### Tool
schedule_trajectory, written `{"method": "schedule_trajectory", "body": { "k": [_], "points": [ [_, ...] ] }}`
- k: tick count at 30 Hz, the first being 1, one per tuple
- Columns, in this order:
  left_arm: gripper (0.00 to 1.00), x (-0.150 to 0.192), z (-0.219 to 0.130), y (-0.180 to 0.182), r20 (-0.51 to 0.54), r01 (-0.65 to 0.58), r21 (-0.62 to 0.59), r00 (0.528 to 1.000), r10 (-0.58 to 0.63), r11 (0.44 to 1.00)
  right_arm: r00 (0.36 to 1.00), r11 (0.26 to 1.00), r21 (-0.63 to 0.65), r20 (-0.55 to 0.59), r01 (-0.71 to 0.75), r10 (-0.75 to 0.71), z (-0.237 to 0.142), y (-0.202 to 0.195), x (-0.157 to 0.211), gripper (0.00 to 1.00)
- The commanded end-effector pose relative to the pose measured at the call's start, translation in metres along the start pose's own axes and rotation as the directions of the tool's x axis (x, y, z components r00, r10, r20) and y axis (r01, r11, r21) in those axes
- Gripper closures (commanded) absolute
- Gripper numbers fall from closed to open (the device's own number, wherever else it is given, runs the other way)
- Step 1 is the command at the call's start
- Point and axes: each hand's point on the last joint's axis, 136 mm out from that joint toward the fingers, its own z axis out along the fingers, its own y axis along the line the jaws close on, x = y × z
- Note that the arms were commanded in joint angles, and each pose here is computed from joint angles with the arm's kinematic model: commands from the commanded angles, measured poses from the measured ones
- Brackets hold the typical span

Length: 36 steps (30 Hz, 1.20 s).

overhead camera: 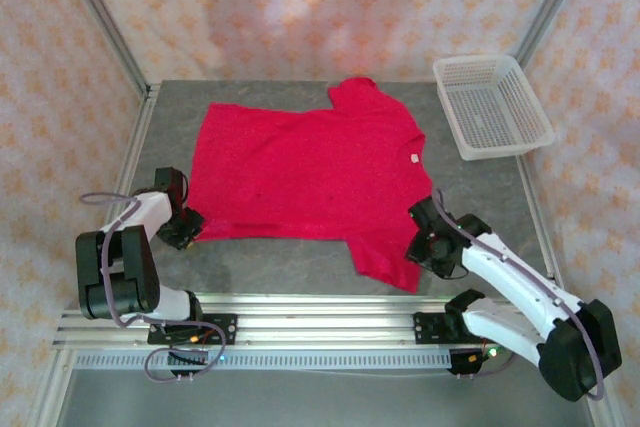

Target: Fold the inside-out t-shirt

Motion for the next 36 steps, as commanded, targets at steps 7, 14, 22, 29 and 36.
{"method": "schedule_trajectory", "body": {
  "k": [7, 14, 22, 29, 36],
  "points": [
    [0.85, -0.009, -0.012, -0.006, 0.048, 0.009, 0.032, 0.999, -0.011, 0.999, 0.994, 0.999, 0.038, -0.109, -0.014, 0.018, 0.023, -0.003, 0.038, 0.64],
    [0.85, -0.009, -0.014, -0.007, 0.043, 0.004, 0.039, 0.999, -0.006, 0.999, 0.991, 0.998, 0.05, -0.129, -0.03, 0.036, 0.036, -0.008, 0.048, 0.61],
    [0.85, -0.009, -0.017, -0.009, 0.044, 0.003, 0.048, 0.999, -0.005, 0.999, 0.992, 0.997, 0.065, -0.121, -0.034, 0.042, 0.054, -0.007, 0.047, 0.6],
    [0.9, -0.011, -0.029, -0.011, 0.056, 0.0, 0.067, 0.998, -0.004, 0.998, 0.997, 0.998, 0.056, -0.078, -0.007, 0.012, 0.049, 0.004, 0.034, 0.98],
    [1.0, -0.027, -0.094, -0.035, 0.147, -0.003, 0.217, 0.989, -0.03, 0.976, 0.97, 0.994, -0.057, 0.232, 0.091, -0.075, -0.031, 0.063, -0.039, 1.0]
  ]
}}
